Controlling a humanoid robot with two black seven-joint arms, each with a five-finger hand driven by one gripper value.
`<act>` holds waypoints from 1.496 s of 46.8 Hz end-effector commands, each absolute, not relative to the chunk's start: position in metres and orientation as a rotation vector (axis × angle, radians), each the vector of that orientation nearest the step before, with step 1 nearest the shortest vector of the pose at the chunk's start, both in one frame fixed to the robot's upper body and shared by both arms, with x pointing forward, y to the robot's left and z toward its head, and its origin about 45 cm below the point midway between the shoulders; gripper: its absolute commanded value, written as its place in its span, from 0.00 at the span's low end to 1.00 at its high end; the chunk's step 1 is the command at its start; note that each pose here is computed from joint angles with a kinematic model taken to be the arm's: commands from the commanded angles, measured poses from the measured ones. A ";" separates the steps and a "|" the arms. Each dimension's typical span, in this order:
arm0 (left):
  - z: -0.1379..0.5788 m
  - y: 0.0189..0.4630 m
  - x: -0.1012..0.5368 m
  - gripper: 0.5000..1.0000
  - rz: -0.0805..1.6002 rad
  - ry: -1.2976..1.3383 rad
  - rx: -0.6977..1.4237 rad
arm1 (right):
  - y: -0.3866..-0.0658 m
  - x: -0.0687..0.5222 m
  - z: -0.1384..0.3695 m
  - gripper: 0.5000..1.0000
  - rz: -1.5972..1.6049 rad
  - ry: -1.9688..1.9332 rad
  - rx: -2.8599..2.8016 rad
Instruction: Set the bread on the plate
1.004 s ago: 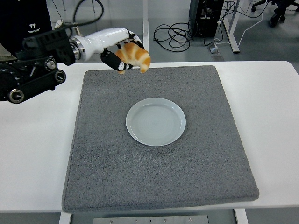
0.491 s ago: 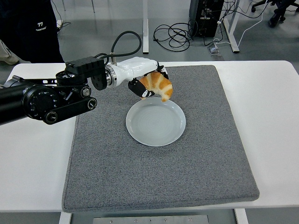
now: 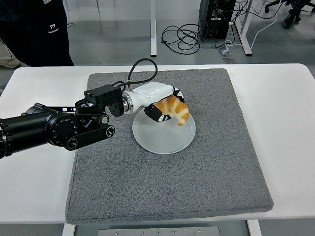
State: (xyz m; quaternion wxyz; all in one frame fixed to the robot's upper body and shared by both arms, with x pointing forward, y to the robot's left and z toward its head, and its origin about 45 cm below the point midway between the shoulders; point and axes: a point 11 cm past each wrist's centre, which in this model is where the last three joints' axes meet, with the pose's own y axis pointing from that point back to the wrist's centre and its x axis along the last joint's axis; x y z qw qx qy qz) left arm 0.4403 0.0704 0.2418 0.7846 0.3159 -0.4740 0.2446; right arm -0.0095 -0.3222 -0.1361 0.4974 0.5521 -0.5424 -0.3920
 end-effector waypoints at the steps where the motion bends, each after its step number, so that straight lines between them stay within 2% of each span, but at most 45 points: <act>1: 0.238 0.069 0.438 0.11 0.525 -1.013 0.678 | -0.322 -0.009 -0.136 1.00 -0.949 -1.313 1.337; 17: 0.223 0.068 0.431 0.23 0.518 -0.973 0.685 | -0.323 -0.008 -0.136 1.00 -0.948 -1.316 1.336; 38: 0.215 0.076 0.430 0.59 0.524 -0.951 0.702 | -0.322 -0.006 -0.136 1.00 -0.946 -1.319 1.340; 58: 0.208 0.082 0.428 0.89 0.530 -0.923 0.712 | -0.322 -0.006 -0.136 1.00 -0.945 -1.318 1.341; 70: 0.215 0.087 0.432 0.92 0.561 -0.881 0.704 | -0.322 -0.005 -0.136 1.00 -0.944 -1.319 1.342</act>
